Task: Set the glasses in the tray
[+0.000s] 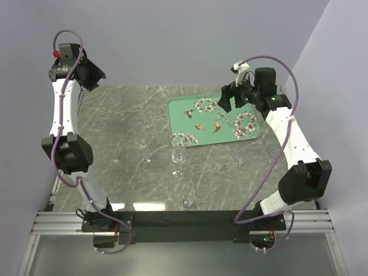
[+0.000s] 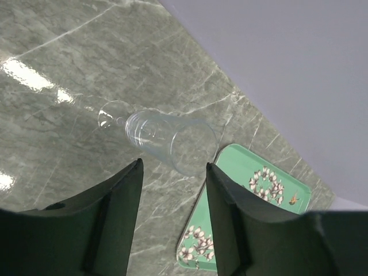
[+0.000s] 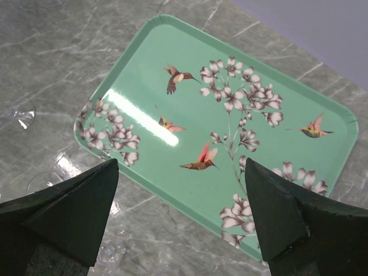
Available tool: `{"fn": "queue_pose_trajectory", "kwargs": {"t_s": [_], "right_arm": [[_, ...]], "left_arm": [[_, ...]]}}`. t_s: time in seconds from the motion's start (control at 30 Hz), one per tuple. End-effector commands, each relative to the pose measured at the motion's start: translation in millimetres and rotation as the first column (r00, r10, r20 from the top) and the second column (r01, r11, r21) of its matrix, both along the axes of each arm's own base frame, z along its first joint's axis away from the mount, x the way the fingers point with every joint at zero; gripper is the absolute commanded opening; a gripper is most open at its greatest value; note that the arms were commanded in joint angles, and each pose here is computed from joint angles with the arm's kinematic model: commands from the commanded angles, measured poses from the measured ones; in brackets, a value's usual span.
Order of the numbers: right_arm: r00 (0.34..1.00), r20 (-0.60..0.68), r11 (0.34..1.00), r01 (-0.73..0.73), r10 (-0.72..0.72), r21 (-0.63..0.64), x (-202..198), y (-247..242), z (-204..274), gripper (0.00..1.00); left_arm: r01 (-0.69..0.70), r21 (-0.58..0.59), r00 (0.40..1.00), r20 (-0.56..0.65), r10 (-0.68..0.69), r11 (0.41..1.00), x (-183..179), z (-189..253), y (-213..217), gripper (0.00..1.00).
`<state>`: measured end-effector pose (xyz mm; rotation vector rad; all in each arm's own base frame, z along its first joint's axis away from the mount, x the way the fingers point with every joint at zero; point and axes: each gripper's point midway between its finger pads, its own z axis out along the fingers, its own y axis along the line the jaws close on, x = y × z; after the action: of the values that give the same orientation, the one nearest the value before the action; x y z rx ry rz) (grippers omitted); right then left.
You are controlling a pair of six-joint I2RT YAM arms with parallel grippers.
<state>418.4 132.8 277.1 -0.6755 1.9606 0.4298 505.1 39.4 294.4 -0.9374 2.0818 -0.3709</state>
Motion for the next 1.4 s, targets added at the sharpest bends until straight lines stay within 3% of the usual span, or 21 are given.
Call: {"fn": "queue_pose_trajectory", "kwargs": {"t_s": [0.0, 0.2, 0.57, 0.93, 1.1, 1.37], "right_arm": [[0.999, 0.033, 0.999, -0.009, 0.007, 0.043, 2.6, 0.8, 20.2, 0.96], [1.0, 0.023, 0.999, 0.005, -0.006, 0.044, 5.7, -4.1, 16.2, 0.95], [0.999, 0.02, 0.998, 0.032, -0.033, 0.058, 14.6, -14.6, 19.2, 0.95], [0.998, 0.011, 0.995, 0.062, -0.063, 0.076, 21.8, -26.5, 19.7, 0.93], [0.998, 0.005, 0.995, 0.062, -0.063, 0.084, 21.4, -28.2, 18.5, 0.93], [0.997, -0.005, 0.992, 0.075, -0.075, 0.099, 20.6, -32.4, 17.0, 0.92]], "left_arm": [[0.024, -0.014, 1.0, 0.013, -0.024, 1.0, 7.1, 7.6, -4.4, 0.53], [0.059, -0.008, 0.998, -0.02, -0.059, 0.998, 15.7, -7.1, -13.2, 0.51], [0.06, 0.057, 0.993, -0.104, -0.054, 0.997, 13.3, -29.2, -11.0, 0.37], [0.114, 0.157, 0.984, -0.153, -0.09, 0.981, 14.0, -37.8, -16.5, 0.1], [0.135, 0.209, 0.988, -0.099, -0.117, 0.968, 17.2, -18.9, -24.8, 0.0], [0.177, 0.26, 0.983, -0.002, -0.182, 0.949, 18.3, 11.8, -42.9, 0.0]]}}
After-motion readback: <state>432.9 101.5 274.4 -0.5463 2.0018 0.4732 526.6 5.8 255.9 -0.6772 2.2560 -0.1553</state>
